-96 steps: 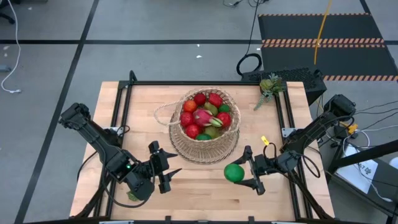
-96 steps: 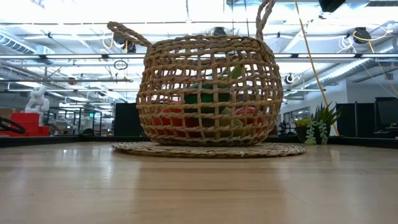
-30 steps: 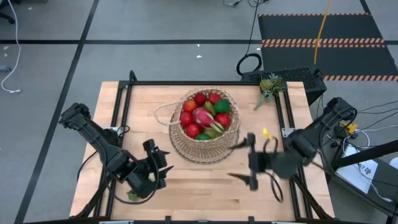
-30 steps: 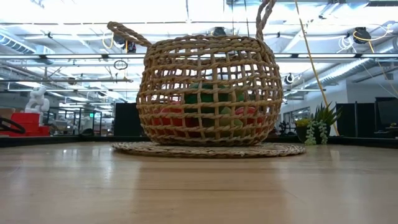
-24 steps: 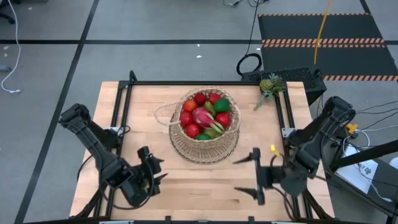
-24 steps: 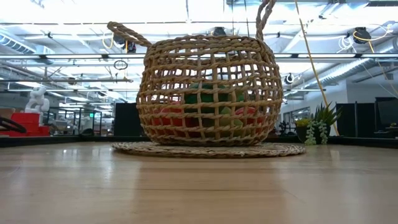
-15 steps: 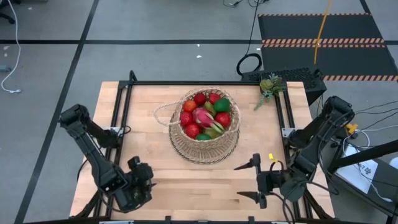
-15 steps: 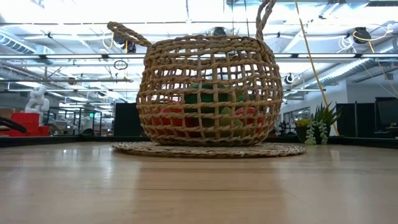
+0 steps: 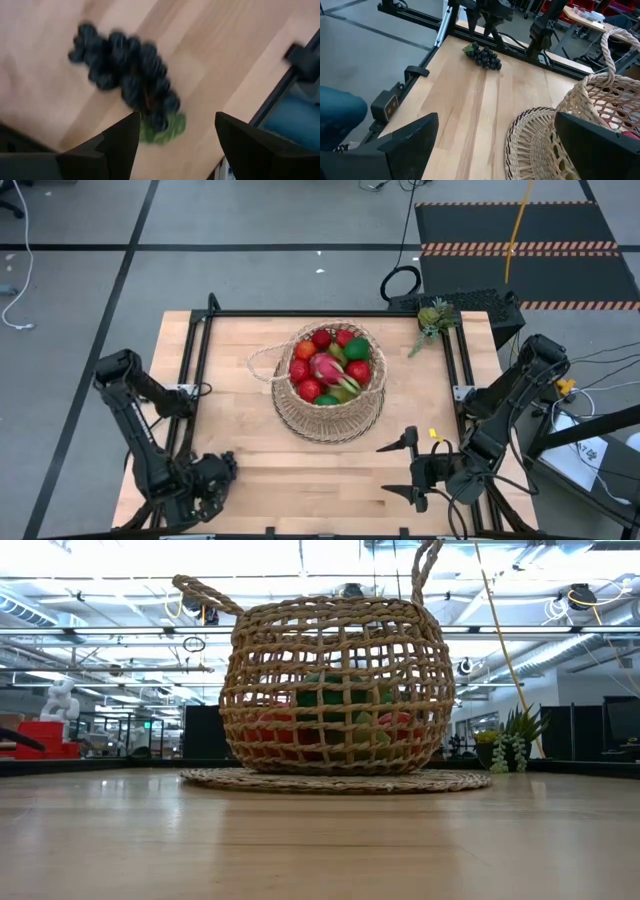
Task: Build produce basket
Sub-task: Put the grapes into the basket
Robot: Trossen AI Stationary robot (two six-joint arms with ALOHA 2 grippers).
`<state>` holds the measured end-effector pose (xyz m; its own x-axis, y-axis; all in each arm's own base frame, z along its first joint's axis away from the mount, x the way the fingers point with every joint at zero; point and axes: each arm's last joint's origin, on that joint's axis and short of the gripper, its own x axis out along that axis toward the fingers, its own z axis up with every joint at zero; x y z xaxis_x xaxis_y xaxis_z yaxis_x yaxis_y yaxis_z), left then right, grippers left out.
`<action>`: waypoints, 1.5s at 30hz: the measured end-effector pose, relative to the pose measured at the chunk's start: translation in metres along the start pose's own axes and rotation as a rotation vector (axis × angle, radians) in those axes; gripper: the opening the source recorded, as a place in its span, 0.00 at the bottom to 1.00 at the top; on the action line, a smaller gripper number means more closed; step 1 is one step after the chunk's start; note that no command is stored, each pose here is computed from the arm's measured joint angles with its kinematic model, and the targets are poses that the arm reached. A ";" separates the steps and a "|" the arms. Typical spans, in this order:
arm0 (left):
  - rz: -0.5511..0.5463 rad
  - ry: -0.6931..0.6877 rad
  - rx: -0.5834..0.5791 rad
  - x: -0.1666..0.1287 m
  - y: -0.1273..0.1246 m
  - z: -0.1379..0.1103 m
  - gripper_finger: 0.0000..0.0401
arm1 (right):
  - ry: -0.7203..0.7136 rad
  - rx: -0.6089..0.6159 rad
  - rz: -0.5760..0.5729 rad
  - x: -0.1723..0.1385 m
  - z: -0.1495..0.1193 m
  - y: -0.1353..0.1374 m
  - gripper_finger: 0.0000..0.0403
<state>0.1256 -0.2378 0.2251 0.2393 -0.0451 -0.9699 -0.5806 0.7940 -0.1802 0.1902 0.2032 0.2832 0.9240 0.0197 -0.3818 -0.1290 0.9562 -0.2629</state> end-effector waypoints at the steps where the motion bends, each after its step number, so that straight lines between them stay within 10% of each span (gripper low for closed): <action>1: 0.003 0.014 -0.004 0.000 0.001 -0.004 0.64 | 0.000 0.000 0.000 0.000 0.000 0.000 0.98; 37: 0.096 -0.098 0.224 0.062 -0.002 -0.048 0.64 | 0.008 -0.028 0.000 0.000 -0.001 0.000 0.98; 45: 0.093 -0.096 0.233 0.062 -0.002 -0.048 0.45 | 0.008 -0.029 0.000 0.000 -0.001 0.000 0.98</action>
<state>0.1047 -0.2714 0.1576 0.2726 0.0840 -0.9585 -0.4112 0.9108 -0.0371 0.1898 0.2028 0.2825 0.9212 0.0168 -0.3887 -0.1390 0.9474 -0.2883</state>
